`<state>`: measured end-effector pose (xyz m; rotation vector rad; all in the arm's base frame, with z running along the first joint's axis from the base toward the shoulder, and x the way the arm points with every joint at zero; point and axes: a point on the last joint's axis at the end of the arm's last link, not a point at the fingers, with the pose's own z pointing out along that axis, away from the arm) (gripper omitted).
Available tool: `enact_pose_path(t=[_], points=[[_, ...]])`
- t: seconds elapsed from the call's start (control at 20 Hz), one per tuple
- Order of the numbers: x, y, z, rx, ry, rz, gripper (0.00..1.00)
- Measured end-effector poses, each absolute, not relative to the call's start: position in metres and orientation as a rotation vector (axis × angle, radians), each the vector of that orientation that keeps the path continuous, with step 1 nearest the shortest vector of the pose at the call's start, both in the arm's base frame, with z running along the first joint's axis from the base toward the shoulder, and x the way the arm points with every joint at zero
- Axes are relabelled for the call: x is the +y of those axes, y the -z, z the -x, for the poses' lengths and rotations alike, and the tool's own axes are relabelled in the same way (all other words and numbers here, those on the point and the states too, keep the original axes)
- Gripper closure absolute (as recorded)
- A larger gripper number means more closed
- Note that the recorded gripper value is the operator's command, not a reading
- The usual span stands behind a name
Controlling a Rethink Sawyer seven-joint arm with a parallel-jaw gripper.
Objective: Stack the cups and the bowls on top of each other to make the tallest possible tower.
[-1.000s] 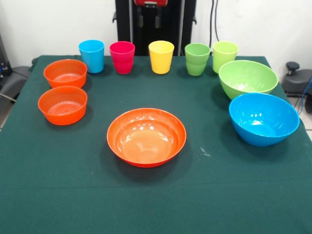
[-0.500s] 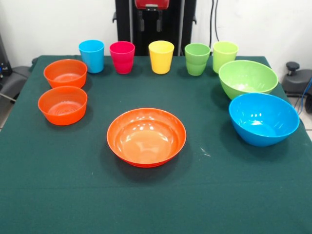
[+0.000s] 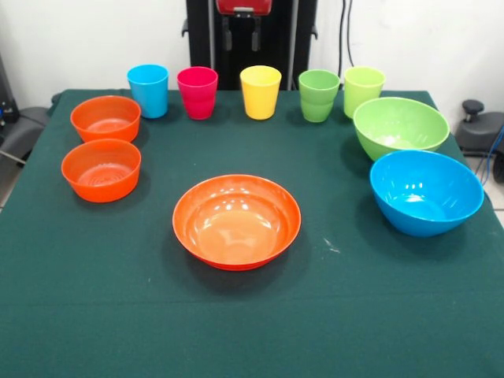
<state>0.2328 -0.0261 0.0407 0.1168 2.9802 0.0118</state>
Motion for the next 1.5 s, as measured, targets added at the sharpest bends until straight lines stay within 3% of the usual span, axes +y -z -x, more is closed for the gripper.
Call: enact_pose_path(t=[1.5], points=[[-0.034,-0.053,-0.250,3.052,0.031,-0.105,0.00]])
